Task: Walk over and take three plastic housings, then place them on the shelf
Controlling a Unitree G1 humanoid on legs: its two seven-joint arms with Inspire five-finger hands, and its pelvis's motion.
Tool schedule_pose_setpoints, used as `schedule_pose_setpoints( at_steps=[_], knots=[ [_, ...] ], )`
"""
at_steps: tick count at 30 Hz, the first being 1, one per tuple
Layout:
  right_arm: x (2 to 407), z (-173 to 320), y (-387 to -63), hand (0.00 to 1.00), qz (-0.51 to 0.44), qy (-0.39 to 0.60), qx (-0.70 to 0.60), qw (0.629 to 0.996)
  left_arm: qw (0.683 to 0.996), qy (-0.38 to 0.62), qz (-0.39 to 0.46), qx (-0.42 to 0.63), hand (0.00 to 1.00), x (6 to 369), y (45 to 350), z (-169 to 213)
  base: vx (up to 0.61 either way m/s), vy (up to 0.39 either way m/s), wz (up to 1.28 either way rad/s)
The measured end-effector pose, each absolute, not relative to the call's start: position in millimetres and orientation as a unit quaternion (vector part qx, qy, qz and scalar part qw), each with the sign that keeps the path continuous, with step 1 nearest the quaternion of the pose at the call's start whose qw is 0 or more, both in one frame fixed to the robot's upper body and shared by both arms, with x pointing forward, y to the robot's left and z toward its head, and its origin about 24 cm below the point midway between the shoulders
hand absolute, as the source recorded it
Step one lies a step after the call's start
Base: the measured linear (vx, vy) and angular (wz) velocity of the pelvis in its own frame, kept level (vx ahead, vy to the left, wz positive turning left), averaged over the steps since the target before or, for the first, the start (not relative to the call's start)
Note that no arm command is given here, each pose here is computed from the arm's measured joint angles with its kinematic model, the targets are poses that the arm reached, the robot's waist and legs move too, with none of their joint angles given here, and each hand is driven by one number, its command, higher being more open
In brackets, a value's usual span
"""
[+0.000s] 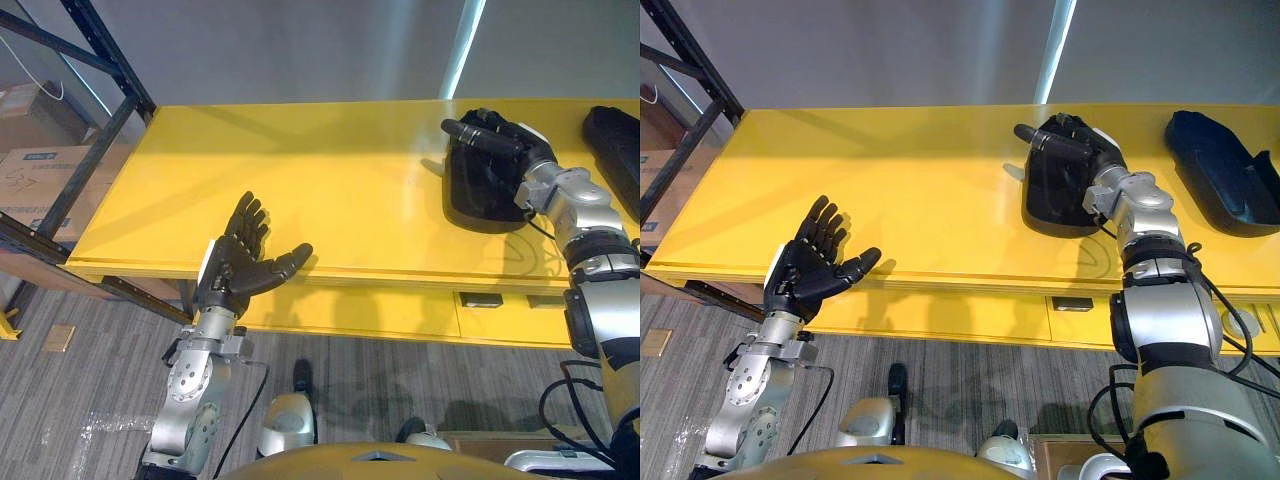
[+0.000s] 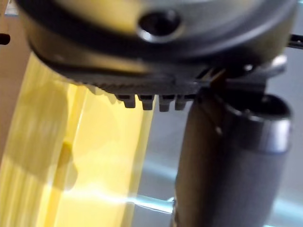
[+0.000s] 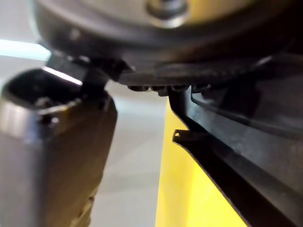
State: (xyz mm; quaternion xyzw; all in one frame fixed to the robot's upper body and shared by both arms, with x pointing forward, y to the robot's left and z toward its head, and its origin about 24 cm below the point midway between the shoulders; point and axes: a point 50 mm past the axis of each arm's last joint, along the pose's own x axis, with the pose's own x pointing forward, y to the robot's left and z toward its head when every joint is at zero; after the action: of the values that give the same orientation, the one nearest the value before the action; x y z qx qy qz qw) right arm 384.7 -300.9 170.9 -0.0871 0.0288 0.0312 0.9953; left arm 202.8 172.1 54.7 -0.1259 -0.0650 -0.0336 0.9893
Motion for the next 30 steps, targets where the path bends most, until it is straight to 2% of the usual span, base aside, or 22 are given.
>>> schedule_pose_setpoints(
  at_steps=[4, 10, 14, 16, 19, 22, 25, 30],
  knots=[
    [385.4, 177.1, -302.1, 1.00, 0.002, 0.001, -0.098, 0.995, 0.989, -0.065, -0.033, -0.126, 1.00, 202.7, 172.1, 54.6, 0.00, 0.000, 0.00],
    [386.8, 221.5, -287.6, 1.00, -0.044, -0.140, -0.117, 0.982, 0.990, -0.061, -0.030, -0.127, 1.00, 199.5, 172.7, 52.2, 0.01, -0.006, -0.03],
    [352.6, 266.1, -265.5, 1.00, -0.028, -0.318, -0.106, 0.942, 0.990, -0.056, -0.017, -0.131, 1.00, 192.2, 175.6, 47.8, 0.03, 0.001, -0.08],
    [331.3, 264.5, -248.0, 1.00, 0.002, -0.363, -0.107, 0.926, 0.990, -0.052, 0.000, -0.134, 1.00, 188.0, 180.1, 45.6, 0.02, 0.005, -0.22],
    [299.7, 224.9, -227.3, 1.00, 0.040, -0.346, -0.099, 0.932, 0.990, -0.051, 0.012, -0.131, 1.00, 185.2, 184.5, 45.3, 0.02, -0.006, -0.34],
    [272.2, 173.4, -218.9, 1.00, 0.057, -0.258, -0.066, 0.962, 0.988, -0.076, 0.011, -0.133, 1.00, 186.2, 183.1, 56.8, -0.01, 0.001, -0.31],
    [250.8, 124.0, -227.0, 1.00, 0.046, -0.148, -0.047, 0.987, 0.985, -0.100, 0.019, -0.138, 1.00, 187.3, 181.3, 66.5, -0.02, 0.003, -0.28],
    [239.5, 110.4, -238.9, 1.00, 0.023, -0.112, -0.047, 0.992, 0.986, -0.104, 0.022, -0.128, 1.00, 187.2, 181.2, 68.0, 0.02, -0.011, -0.10]
  ],
)
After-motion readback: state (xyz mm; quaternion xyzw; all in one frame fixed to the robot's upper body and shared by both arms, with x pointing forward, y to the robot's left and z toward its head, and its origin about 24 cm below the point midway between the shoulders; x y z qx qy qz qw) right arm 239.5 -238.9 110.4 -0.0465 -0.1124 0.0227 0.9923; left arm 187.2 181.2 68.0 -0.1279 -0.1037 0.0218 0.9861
